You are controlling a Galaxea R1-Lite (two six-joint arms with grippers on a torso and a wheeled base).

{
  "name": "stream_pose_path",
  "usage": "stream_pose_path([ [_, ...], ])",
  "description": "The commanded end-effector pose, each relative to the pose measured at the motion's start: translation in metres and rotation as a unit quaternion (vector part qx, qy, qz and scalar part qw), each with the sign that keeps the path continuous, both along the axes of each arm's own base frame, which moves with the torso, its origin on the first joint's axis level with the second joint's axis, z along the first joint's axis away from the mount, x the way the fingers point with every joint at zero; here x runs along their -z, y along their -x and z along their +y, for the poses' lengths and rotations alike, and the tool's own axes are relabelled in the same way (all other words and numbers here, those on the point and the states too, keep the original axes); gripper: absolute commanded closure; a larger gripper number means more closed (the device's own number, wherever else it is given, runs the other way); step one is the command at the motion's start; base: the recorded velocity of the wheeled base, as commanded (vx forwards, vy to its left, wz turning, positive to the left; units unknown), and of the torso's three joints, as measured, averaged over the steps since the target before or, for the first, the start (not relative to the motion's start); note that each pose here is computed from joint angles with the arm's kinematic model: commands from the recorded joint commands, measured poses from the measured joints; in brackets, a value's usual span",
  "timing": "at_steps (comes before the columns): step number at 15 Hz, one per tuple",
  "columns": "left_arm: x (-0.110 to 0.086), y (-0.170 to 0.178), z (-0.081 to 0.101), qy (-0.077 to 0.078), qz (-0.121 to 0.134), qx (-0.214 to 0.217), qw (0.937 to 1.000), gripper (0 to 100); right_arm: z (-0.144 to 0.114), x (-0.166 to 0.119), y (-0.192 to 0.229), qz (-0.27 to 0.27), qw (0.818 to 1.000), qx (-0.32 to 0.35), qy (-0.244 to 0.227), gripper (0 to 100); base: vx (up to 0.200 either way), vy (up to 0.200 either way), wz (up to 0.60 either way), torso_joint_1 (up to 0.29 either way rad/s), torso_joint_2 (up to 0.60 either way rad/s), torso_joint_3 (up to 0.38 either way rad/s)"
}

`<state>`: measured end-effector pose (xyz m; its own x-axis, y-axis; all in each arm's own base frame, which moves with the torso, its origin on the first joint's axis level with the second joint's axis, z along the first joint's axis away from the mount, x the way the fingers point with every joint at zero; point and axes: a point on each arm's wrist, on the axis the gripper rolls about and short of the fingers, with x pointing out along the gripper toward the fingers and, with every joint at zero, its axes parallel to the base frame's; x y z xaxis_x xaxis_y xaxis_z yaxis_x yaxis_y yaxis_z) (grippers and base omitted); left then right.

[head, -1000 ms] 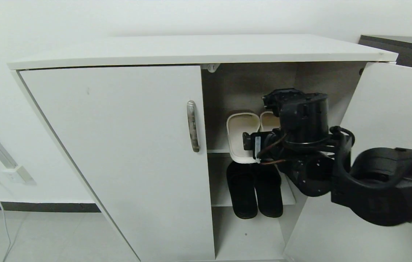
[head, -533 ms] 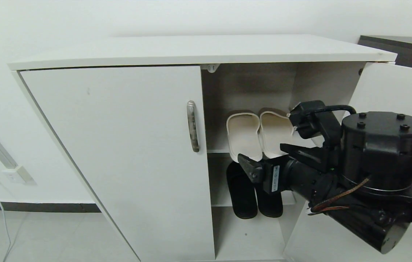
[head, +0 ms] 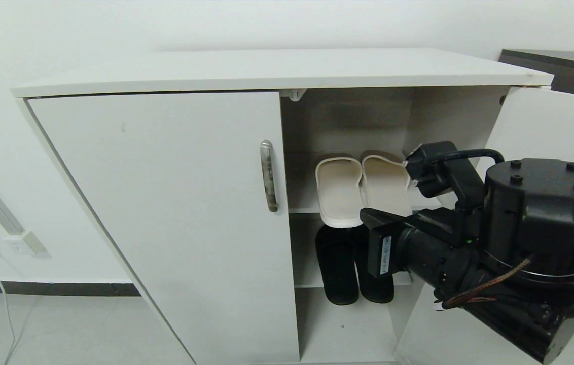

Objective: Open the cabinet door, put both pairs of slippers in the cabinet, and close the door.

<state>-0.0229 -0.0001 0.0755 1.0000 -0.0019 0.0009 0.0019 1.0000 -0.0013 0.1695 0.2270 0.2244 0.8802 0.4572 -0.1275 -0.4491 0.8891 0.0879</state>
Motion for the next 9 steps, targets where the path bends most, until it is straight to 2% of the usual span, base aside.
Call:
stream_pose_path([
  [1,0.0001,-0.0001,0.0,0.0,0.001,0.0,1.0,100,0.0019,0.0033,-0.0008,0.003,1.0,-0.001,0.005,100,-0.2,0.0,0.0,0.002,0.01,0.002],
  [9,0.0,-0.0001,0.0,0.0,0.0,0.001,1.0,100,0.0037,0.0073,-0.0026,0.007,1.0,0.0,0.01,100,-0.2,0.0,0.0,0.004,0.0,0.004],
])
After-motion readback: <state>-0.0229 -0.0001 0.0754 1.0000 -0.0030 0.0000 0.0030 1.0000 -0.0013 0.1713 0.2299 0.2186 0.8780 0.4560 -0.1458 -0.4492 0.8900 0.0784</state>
